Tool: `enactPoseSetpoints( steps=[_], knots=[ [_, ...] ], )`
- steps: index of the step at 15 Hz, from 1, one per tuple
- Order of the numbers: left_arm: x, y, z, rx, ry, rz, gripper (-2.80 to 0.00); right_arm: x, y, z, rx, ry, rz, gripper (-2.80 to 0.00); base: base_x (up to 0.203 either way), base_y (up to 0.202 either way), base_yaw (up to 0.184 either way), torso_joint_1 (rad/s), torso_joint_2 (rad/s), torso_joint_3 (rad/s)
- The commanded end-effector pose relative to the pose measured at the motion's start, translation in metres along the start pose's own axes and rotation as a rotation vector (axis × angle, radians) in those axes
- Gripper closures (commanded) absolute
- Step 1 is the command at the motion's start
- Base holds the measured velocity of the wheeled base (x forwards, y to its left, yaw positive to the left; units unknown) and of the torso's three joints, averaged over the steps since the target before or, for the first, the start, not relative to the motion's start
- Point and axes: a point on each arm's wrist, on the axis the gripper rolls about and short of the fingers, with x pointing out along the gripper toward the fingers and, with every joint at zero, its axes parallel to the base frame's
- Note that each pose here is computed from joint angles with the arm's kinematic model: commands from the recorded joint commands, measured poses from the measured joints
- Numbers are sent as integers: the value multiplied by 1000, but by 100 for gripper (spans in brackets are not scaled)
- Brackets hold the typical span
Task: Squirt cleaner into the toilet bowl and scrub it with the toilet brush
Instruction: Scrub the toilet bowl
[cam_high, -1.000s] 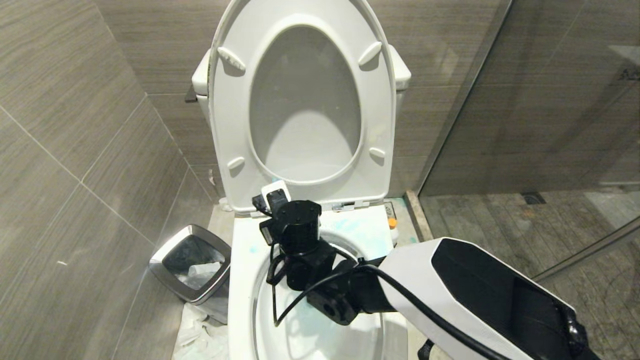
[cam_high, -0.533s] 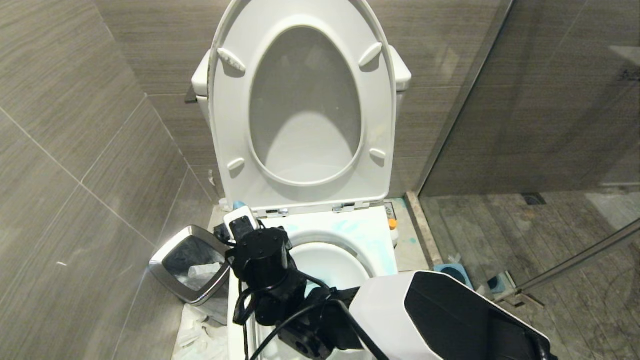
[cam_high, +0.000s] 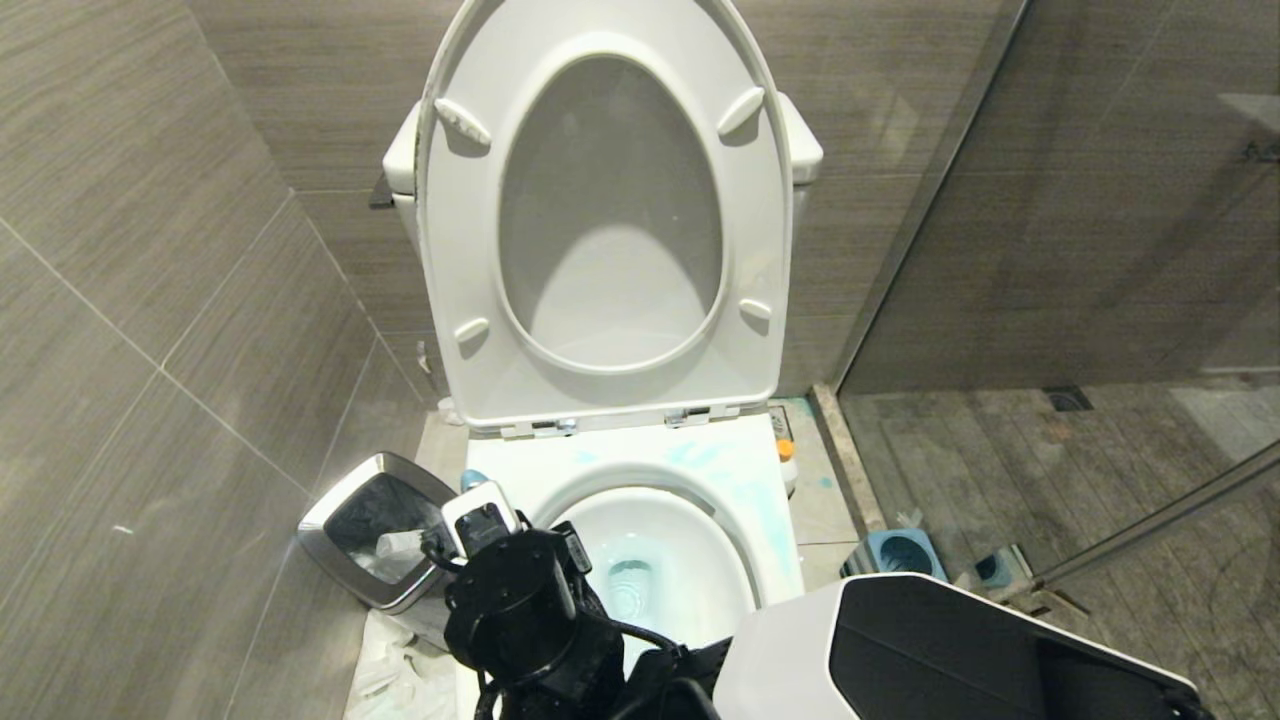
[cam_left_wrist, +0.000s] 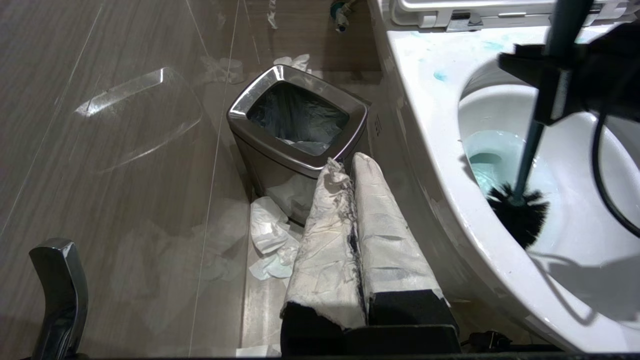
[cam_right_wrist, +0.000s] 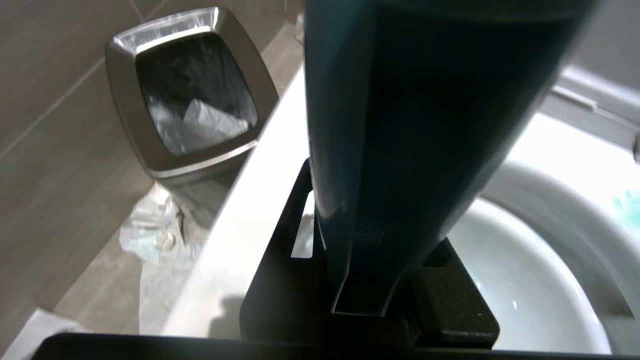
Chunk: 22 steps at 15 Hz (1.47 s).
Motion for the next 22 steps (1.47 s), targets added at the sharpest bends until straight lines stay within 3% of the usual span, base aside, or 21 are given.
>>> enactPoseSetpoints(
  steps=[1, 6, 13, 18, 22],
  knots=[
    [0, 0, 0, 0, 2, 0, 0, -21, -13, 2, -4, 10, -2, 0, 0, 0, 0, 0, 0, 0],
    [0, 0, 0, 0, 1, 0, 0, -44, -50, -2, 13, 6, -74, 0, 0, 0, 0, 0, 0, 0],
    [0, 0, 0, 0, 1, -1, 0, -16, -110, 15, 28, -20, -220, 0, 0, 0, 0, 0, 0, 0],
    [0, 0, 0, 0, 1, 0, 0, 8, -104, 20, 21, -68, -217, 0, 0, 0, 0, 0, 0, 0],
    [0, 0, 0, 0, 2, 0, 0, 27, -79, 24, 7, -110, -178, 0, 0, 0, 0, 0, 0, 0]
  ],
)
